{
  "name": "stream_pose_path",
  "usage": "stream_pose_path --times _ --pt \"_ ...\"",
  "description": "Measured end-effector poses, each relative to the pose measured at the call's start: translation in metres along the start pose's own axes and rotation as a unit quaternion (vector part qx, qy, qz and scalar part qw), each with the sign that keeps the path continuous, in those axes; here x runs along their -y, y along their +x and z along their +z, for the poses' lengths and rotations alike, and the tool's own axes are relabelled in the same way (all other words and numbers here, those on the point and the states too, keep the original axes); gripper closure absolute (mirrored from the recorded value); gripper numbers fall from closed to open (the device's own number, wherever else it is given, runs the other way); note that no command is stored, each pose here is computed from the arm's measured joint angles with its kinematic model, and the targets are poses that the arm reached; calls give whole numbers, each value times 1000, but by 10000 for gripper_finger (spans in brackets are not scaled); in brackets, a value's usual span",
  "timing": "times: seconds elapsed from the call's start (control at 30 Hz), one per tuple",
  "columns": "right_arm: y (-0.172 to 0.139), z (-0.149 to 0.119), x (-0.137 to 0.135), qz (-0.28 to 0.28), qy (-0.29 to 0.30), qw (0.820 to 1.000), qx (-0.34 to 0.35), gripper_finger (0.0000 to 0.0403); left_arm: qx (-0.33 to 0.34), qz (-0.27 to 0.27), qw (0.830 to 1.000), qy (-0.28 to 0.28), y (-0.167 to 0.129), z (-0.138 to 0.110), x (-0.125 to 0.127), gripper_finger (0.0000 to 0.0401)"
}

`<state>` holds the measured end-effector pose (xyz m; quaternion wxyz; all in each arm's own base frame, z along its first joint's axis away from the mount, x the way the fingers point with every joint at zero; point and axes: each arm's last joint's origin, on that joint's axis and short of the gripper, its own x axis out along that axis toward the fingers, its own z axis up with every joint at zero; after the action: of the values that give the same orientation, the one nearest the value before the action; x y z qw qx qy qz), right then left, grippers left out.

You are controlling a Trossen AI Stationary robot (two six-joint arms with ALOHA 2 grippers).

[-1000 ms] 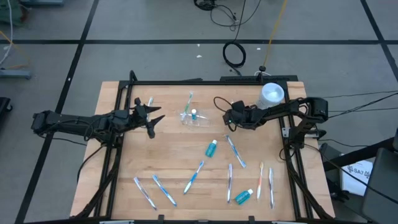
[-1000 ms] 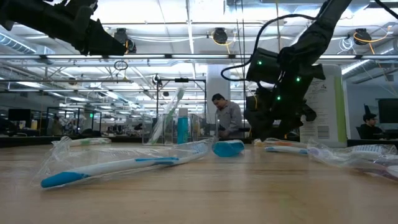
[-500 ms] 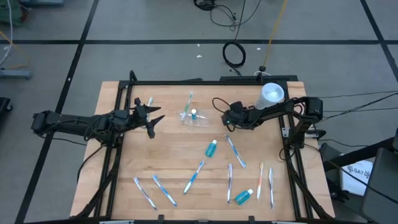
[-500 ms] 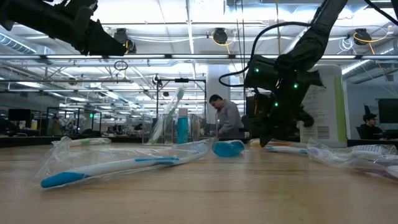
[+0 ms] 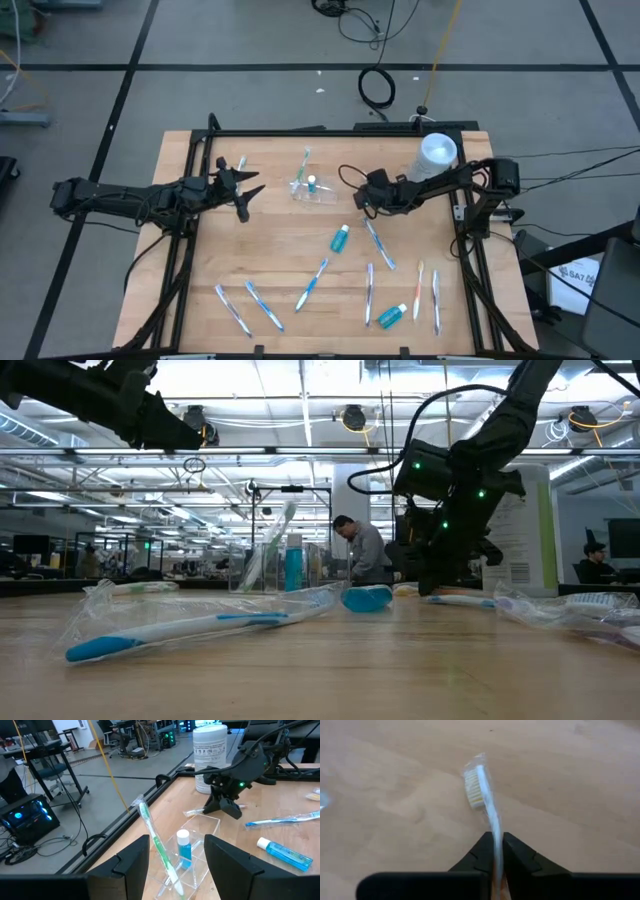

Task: Pick & Place toothbrushing station
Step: Put the orange toothbrush into the right section of the transparent organizer

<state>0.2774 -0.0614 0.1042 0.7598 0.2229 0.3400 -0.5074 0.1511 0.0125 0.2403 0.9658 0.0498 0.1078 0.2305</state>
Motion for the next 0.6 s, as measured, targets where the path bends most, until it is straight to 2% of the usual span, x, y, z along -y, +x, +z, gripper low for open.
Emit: stream_pose_path --times 0.1,0.2,0.4,0.5,0.6 --pt "-7 0 -5 26 2 1000 2 387 0 0 1000 0 0 0 0 205" --pt "-15 0 -8 29 -2 999 20 380 0 0 1000 -1 0 0 0 205" --pt "-53 13 -20 65 -7 989 132 382 0 0 1000 -2 0 0 0 205" --pt "-79 28 -32 125 -11 970 210 387 1 -2 1000 -2 0 0 0 205" --pt "-103 42 -47 200 -46 933 294 385 2 -8 1000 -3 0 0 1 205"
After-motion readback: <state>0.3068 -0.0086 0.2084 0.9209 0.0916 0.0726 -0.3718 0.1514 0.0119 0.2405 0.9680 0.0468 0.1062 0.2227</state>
